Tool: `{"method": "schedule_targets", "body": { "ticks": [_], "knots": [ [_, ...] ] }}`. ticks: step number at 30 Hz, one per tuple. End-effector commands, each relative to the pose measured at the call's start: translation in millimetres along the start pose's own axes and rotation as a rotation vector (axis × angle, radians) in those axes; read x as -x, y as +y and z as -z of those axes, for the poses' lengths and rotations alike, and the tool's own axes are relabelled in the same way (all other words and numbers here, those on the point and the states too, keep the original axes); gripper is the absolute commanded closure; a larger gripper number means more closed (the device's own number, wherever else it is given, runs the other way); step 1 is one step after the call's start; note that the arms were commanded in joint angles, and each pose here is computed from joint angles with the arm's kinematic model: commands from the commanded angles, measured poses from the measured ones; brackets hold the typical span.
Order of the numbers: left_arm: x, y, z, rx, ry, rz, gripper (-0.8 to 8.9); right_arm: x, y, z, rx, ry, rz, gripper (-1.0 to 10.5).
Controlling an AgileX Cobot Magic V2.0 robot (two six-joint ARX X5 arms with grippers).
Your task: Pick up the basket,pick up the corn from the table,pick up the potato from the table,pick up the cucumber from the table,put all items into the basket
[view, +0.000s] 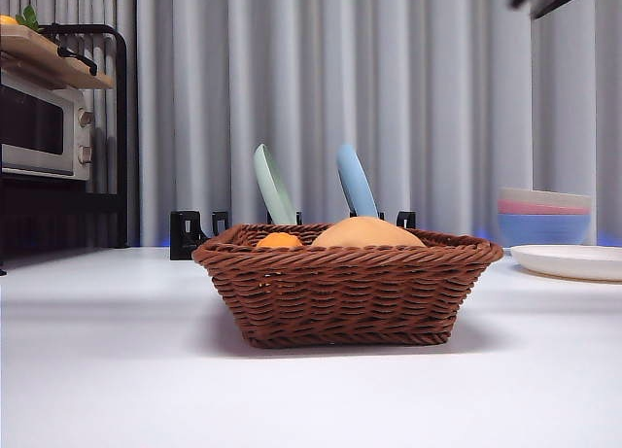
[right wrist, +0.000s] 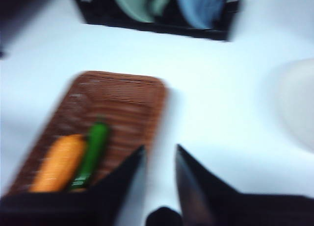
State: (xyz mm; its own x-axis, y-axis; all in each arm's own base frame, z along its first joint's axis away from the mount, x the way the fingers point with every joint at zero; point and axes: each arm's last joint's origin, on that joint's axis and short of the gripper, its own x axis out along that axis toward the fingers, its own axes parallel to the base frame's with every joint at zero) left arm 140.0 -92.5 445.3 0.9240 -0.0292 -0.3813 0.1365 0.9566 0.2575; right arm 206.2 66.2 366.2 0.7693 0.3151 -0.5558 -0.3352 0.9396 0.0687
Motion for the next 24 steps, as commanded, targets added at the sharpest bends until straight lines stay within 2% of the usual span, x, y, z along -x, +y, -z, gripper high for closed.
{"method": "schedule_targets", "body": {
  "ticks": [1,8,12,17,24],
  "knots": [
    [2,0,18,0.002,-0.048,0.000,8.23,16,0,5,0.047,-0.071,0.030,9.6],
    [2,-3,98,0.057,-0.157,0.028,8.23,43,6,57,0.060,-0.293,-0.010,9.6],
    [2,-6,146,0.096,-0.211,0.122,8.22,46,5,94,0.056,-0.347,-0.021,9.6],
    [2,-7,165,0.173,-0.134,0.191,8.15,48,4,103,-0.100,-0.306,-0.041,9.6],
    [-1,-9,172,0.124,-0.051,0.183,8.15,48,4,104,-0.101,-0.295,-0.040,9.5]
  ]
}}
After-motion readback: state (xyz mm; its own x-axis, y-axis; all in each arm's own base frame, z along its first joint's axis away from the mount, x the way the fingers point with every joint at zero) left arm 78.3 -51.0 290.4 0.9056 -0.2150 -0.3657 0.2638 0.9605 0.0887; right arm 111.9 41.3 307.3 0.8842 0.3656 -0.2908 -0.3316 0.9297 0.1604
